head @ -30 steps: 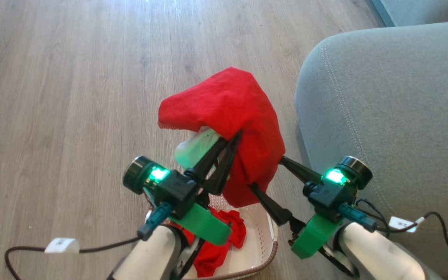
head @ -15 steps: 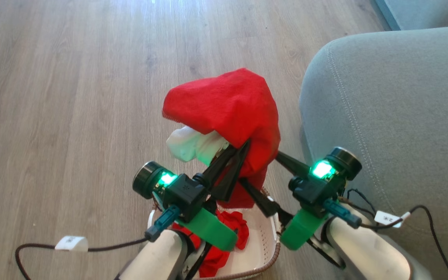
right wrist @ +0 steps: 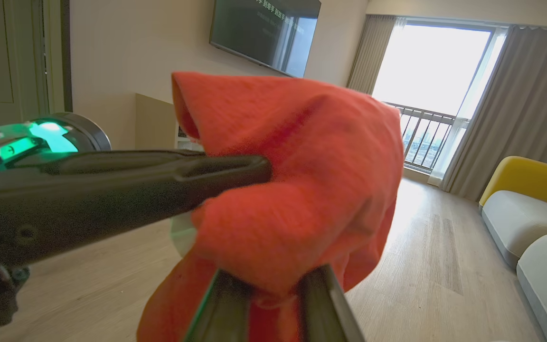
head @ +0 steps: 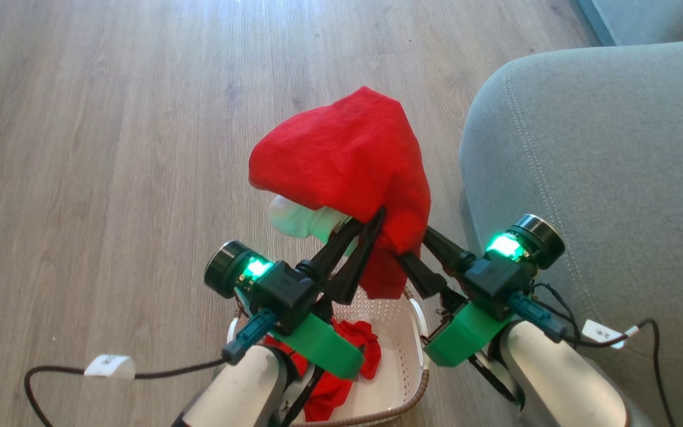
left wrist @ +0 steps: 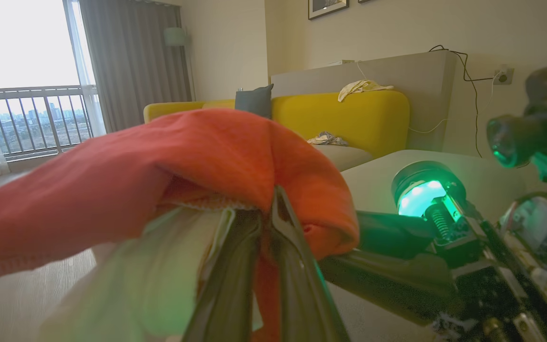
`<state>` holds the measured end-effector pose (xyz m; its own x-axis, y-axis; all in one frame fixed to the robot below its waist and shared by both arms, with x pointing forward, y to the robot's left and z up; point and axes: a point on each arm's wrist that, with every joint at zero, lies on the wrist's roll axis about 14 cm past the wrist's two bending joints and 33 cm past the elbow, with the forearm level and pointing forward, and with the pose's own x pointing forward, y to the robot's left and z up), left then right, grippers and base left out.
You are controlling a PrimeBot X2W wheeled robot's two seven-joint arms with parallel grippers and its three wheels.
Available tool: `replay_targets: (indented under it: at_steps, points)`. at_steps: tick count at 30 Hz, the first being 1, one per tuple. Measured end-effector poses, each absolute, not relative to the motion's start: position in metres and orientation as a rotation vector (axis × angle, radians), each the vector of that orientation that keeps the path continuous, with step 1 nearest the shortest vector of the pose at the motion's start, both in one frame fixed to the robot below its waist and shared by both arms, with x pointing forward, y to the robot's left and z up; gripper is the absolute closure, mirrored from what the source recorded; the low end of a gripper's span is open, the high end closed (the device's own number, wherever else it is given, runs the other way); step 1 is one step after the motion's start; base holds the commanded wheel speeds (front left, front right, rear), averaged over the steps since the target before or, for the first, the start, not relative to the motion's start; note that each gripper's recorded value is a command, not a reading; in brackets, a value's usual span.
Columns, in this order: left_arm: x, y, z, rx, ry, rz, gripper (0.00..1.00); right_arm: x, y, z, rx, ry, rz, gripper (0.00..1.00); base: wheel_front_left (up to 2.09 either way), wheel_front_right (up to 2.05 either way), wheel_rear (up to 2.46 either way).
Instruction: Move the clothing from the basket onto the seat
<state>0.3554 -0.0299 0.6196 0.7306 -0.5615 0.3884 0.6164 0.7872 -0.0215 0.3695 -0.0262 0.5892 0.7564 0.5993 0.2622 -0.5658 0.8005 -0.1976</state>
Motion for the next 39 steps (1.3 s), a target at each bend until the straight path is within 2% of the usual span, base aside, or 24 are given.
replay_targets:
  at_steps: [3, 5, 6, 7, 27, 39]
  points:
    - [0.355, -0.03, 0.62, -0.153, -0.379, -0.651, 1.0, 0.371, -0.031, 0.593, -0.086, -0.332, 0.609, 1.0, 0.0, 0.0, 0.0]
    - [0.355, -0.03, 0.621, -0.152, -0.381, -0.65, 0.53, 0.372, -0.036, 0.596, -0.076, -0.339, 0.584, 1.0, 0.0, 0.0, 0.0]
    - [0.355, -0.029, 0.621, -0.152, -0.381, -0.649, 0.16, 0.373, -0.039, 0.599, -0.069, -0.347, 0.572, 1.0, 0.0, 0.0, 0.0]
    - [0.355, -0.029, 0.621, -0.152, -0.381, -0.648, 0.0, 0.375, -0.041, 0.602, -0.065, -0.356, 0.561, 1.0, 0.0, 0.0, 0.0]
    - [0.36, -0.021, 0.599, -0.097, -0.33, -0.614, 0.0, 0.386, -0.109, 0.624, -0.034, -0.416, 0.332, 1.0, 0.0, 0.0, 0.0]
    - [0.355, -0.014, 0.548, -0.06, -0.187, -0.612, 0.0, 0.386, -0.161, 0.586, -0.024, -0.301, 0.179, 1.0, 0.0, 0.0, 0.0]
